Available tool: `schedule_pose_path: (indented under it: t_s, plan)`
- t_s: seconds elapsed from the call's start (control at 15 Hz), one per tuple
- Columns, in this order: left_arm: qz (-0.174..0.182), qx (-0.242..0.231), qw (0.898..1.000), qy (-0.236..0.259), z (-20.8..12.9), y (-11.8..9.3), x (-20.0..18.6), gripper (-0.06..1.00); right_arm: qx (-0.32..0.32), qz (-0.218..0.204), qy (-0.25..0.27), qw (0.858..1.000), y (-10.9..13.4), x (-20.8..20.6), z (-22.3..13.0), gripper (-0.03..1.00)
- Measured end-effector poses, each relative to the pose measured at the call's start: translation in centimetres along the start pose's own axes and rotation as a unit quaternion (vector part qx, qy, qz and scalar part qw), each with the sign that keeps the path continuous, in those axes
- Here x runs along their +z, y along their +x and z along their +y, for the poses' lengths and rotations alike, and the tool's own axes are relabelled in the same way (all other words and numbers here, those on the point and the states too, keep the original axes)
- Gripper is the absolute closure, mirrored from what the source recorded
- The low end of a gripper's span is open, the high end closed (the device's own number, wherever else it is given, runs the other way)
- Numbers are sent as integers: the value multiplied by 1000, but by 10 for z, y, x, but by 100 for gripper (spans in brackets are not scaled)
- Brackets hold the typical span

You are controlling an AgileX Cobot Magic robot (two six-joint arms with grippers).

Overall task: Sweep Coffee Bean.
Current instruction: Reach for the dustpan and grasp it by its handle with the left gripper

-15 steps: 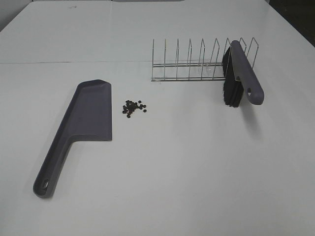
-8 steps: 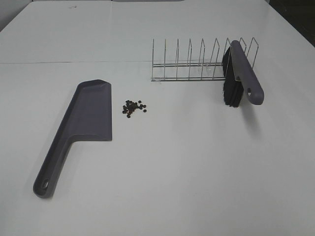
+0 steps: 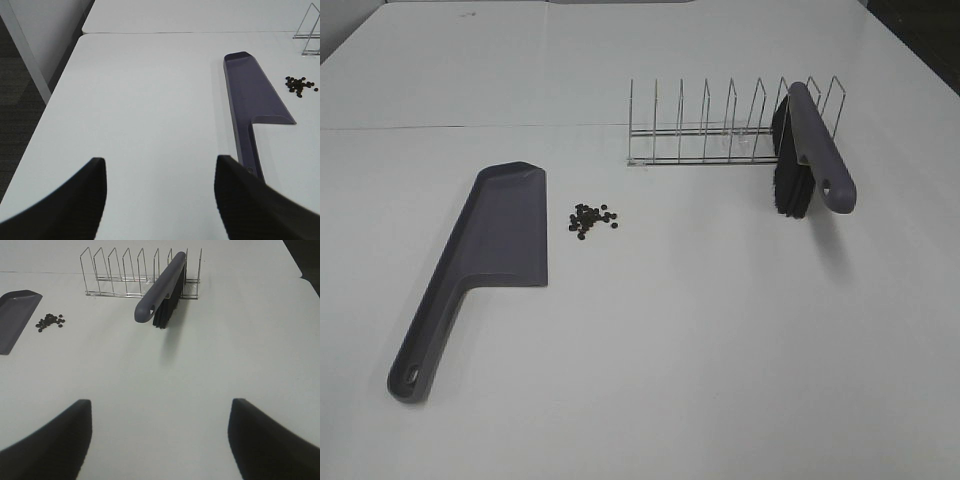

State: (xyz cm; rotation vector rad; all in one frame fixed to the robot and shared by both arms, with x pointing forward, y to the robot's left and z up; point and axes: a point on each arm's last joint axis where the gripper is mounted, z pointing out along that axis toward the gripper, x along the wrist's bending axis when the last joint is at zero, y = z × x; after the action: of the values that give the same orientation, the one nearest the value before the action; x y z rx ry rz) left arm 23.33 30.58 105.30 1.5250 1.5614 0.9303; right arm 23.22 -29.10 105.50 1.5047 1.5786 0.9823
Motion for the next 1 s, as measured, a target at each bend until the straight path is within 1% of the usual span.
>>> schedule_pose_path:
  t_s: [1.0]
  plan:
    - [0, 0, 1000, 0, 0, 0, 0, 37, 0, 0, 0, 1000, 0, 0, 0, 33]
